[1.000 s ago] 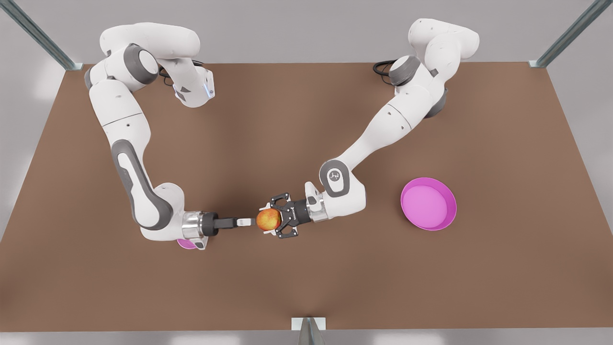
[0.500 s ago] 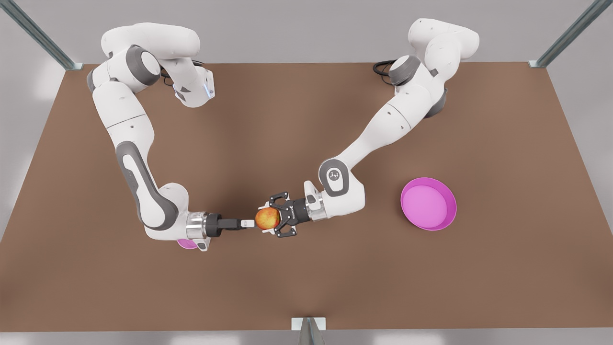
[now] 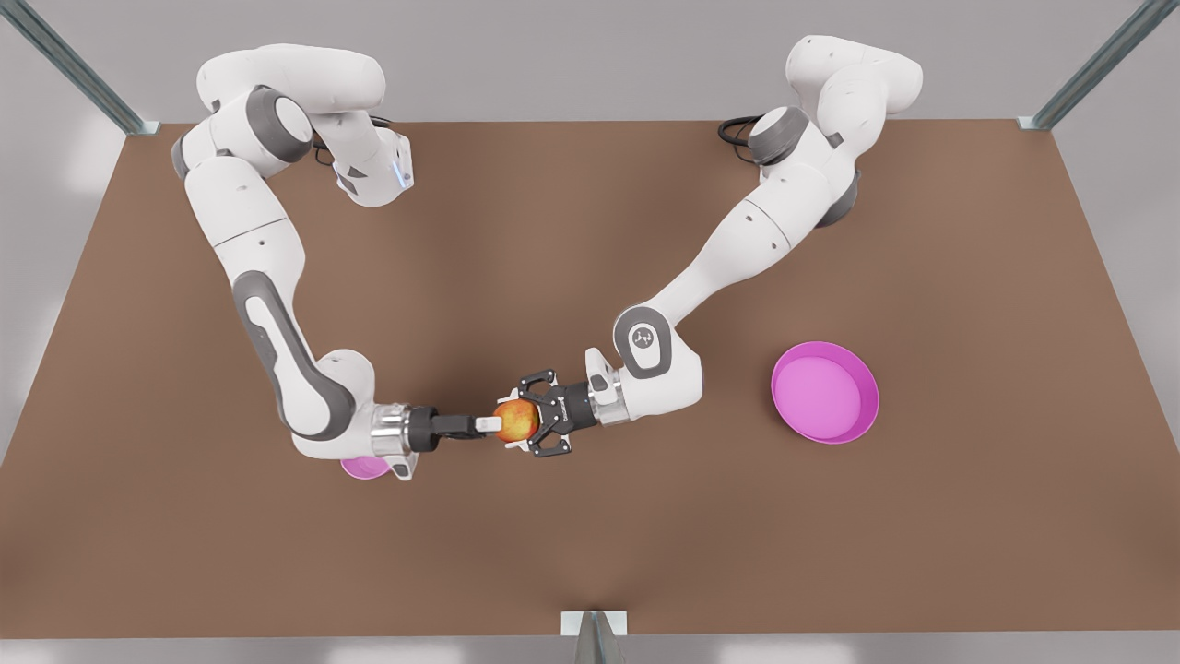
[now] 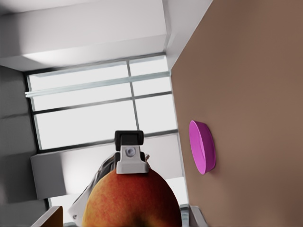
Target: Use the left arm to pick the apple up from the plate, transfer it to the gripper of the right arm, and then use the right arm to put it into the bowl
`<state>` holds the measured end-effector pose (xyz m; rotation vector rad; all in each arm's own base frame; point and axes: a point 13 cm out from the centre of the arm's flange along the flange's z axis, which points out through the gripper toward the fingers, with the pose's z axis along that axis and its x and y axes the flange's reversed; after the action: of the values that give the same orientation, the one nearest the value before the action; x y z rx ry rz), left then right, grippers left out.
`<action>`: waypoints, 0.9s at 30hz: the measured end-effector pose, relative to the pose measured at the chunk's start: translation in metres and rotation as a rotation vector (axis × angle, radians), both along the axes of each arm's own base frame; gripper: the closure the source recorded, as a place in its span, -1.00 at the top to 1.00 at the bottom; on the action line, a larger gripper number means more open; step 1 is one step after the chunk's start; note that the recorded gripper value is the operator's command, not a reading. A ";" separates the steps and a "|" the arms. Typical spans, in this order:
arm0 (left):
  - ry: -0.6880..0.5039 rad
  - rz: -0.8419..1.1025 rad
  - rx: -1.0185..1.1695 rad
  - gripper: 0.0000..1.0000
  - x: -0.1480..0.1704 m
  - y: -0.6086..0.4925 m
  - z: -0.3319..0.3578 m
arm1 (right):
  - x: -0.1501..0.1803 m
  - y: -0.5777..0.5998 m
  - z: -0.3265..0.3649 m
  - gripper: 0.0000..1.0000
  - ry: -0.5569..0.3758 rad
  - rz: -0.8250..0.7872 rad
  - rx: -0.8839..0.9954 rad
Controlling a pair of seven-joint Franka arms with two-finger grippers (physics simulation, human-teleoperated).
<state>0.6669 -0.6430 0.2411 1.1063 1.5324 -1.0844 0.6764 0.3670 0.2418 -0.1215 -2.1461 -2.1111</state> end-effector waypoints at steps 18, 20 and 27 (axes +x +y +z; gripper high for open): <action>-0.002 -0.001 0.003 0.46 0.000 0.000 -0.004 | -0.002 0.023 0.000 0.67 -0.045 -0.008 -0.020; -0.002 -0.001 0.003 0.46 0.000 0.000 -0.003 | -0.002 0.022 0.000 0.55 -0.049 -0.009 -0.021; -0.004 -0.002 0.004 0.48 0.000 0.000 -0.004 | -0.001 0.021 0.001 0.53 -0.062 -0.010 -0.022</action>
<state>0.6665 -0.6425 0.2372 1.1118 1.5308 -1.0801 0.6756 0.3881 0.2427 -0.0701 -2.2086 -2.1244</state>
